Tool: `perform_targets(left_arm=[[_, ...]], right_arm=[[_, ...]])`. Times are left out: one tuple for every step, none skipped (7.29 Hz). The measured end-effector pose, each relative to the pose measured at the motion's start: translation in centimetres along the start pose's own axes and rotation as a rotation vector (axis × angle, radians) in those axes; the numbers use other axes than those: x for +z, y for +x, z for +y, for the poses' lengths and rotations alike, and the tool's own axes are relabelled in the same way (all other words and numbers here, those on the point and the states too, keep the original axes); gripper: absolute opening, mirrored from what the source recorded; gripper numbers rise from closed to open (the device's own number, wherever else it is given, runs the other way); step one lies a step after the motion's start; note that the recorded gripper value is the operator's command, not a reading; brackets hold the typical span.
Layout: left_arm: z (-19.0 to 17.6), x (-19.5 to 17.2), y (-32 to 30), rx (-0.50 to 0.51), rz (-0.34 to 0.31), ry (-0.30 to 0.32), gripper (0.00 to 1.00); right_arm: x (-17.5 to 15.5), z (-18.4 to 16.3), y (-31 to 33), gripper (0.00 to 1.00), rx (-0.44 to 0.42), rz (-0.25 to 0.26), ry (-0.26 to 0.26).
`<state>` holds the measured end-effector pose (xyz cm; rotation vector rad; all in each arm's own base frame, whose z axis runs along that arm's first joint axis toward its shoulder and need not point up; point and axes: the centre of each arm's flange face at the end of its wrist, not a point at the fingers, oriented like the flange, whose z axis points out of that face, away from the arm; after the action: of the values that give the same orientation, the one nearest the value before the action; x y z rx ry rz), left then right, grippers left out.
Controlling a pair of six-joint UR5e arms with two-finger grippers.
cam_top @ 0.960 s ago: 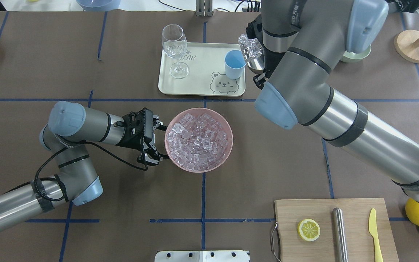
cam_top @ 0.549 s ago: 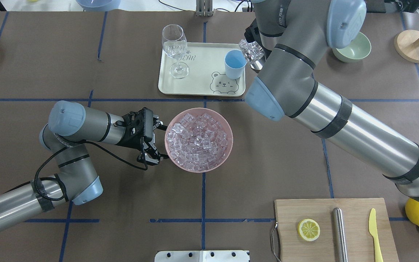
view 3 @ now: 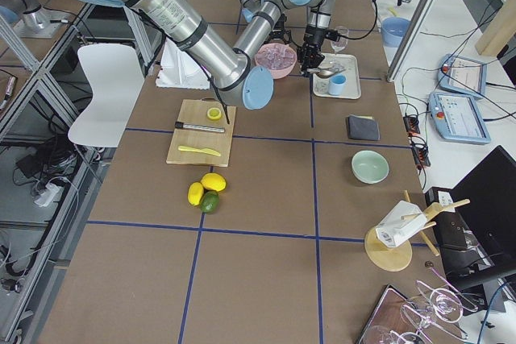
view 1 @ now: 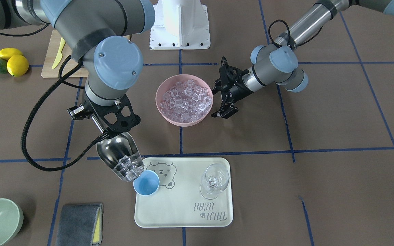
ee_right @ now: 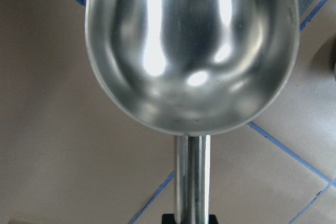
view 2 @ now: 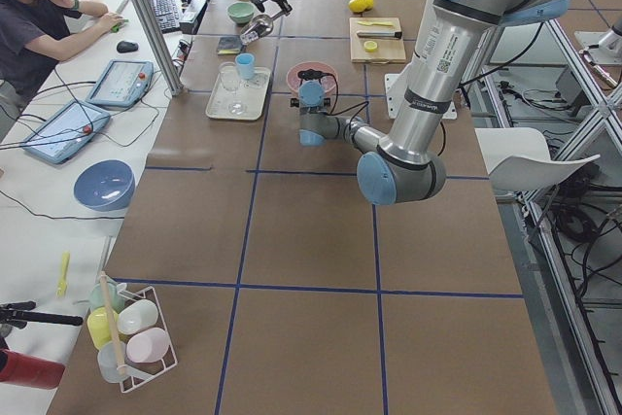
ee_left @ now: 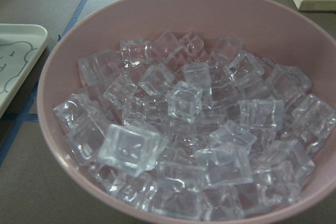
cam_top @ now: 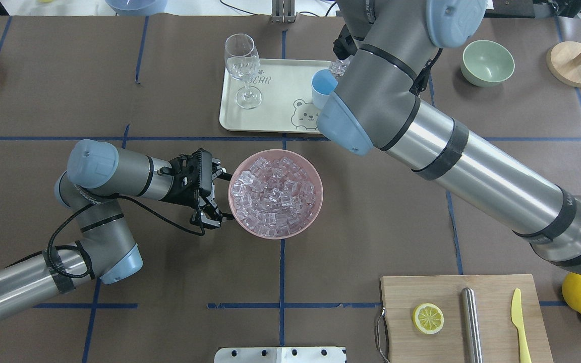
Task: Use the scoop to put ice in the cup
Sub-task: 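Tilt the scoop with the right gripper to pour ice into the blue cup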
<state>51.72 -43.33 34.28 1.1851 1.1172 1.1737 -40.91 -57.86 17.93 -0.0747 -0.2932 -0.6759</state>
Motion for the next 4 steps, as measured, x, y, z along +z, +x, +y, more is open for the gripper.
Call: perform_targets(left_arm=[[0.0, 0.0, 0.0, 0.000, 0.000, -0.001, 1.00], [0.1, 0.0, 0.0, -0.001, 0.000, -0.002, 1.00], [0.1, 0.0, 0.0, -0.001, 0.000, -0.002, 1.00], [0.1, 0.0, 0.0, -0.001, 0.000, -0.001, 1.00]], right_arm=[[-0.8, -0.9, -0.1, 0.00, -0.018, 0.024, -0.040], [-1.7, -1.4, -0.2, 0.00, -0.052, 0.049, -0.083], [-2.1, -1.5, -0.1, 0.00, -0.078, 0.069, -0.110], [-2.2, -1.6, 0.1, 0.00, -0.101, 0.087, -0.127]])
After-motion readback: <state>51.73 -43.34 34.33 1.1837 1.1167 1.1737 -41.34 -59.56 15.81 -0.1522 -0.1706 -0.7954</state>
